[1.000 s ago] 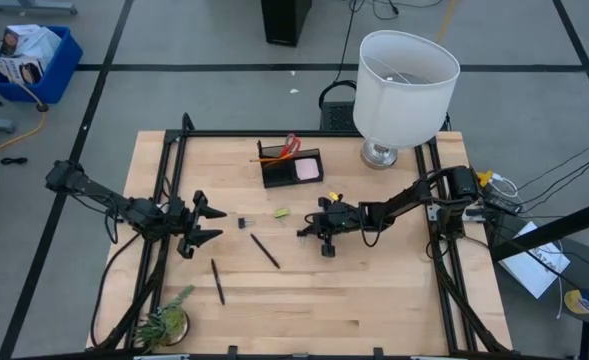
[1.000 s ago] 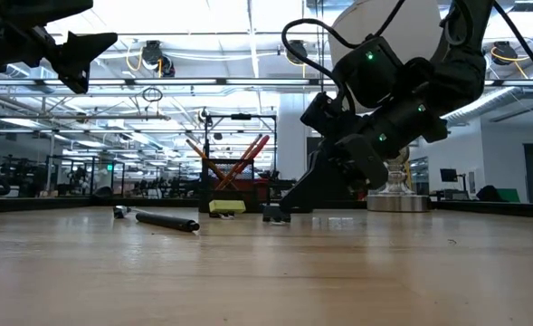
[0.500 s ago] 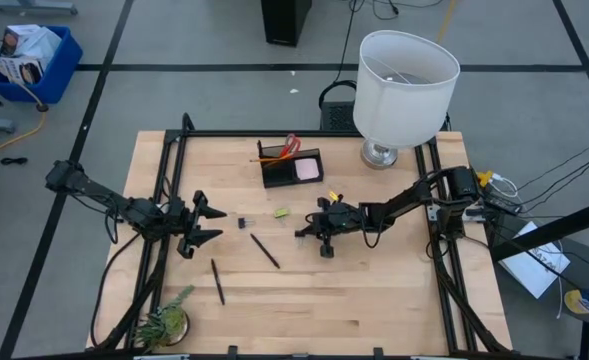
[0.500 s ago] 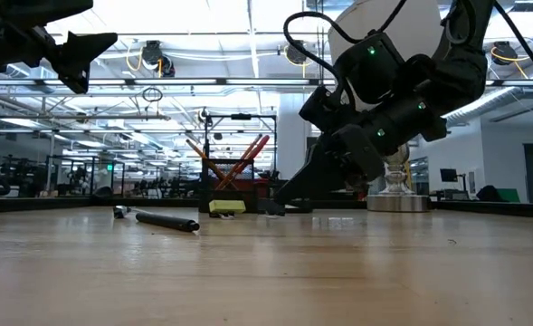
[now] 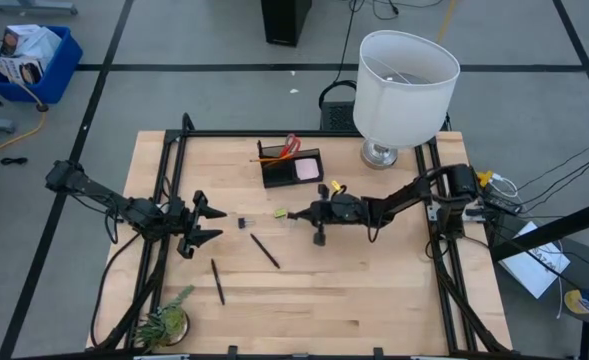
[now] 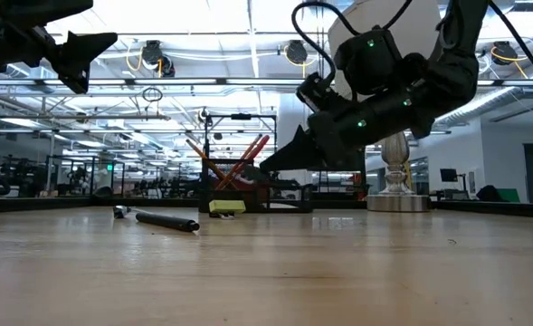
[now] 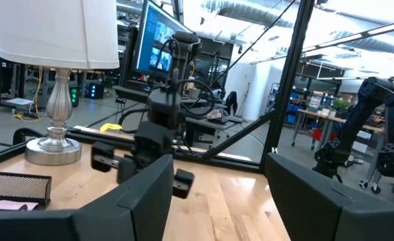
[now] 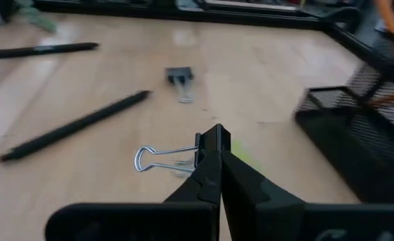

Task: Pick and place office supplies into organizer
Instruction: Put the black binder clip into the black desk organizer

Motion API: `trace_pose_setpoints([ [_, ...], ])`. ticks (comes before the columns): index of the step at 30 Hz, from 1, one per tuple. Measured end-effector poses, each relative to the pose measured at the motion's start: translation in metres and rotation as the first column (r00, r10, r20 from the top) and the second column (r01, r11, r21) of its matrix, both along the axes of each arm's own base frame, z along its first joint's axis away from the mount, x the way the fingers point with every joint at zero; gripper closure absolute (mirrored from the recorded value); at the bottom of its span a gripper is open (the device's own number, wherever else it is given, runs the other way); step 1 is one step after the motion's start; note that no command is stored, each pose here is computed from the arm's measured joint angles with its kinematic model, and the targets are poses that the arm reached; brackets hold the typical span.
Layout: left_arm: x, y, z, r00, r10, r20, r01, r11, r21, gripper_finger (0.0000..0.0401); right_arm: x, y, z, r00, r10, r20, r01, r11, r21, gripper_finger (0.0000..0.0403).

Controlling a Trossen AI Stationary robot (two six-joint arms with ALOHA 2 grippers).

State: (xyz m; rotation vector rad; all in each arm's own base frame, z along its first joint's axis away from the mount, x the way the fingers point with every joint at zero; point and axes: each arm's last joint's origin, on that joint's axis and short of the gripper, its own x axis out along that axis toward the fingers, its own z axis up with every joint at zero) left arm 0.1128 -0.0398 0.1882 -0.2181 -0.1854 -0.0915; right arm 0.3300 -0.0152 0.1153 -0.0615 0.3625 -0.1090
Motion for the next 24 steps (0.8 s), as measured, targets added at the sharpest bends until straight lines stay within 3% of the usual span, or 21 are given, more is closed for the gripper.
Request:
trace_pose_setpoints([
  [6,0.000,0.000,0.000,1.000,0.000,0.000,0.000,1.000,0.000,0.0157,0.008,-0.019,0.009,0.998,-0.048,0.037,0.049,0.999,-0.002,0.0402],
  [10,0.000,0.000,0.000,1.000,0.000,0.000,0.000,1.000,0.000,0.0157,0.020,-0.026,0.023,0.997,-0.020,0.078,0.020,1.000,-0.002,0.0402],
  [17,0.000,0.000,0.000,1.000,0.000,0.000,0.000,1.000,0.000,0.0157,0.036,-0.046,0.037,0.997,-0.074,0.034,0.076,0.996,-0.055,0.0403],
  [24,0.000,0.000,0.000,1.000,0.000,0.000,0.000,1.000,0.000,0.0157,0.034,-0.069,0.040,0.991,-0.128,0.026,0.129,0.990,-0.060,0.0403],
])
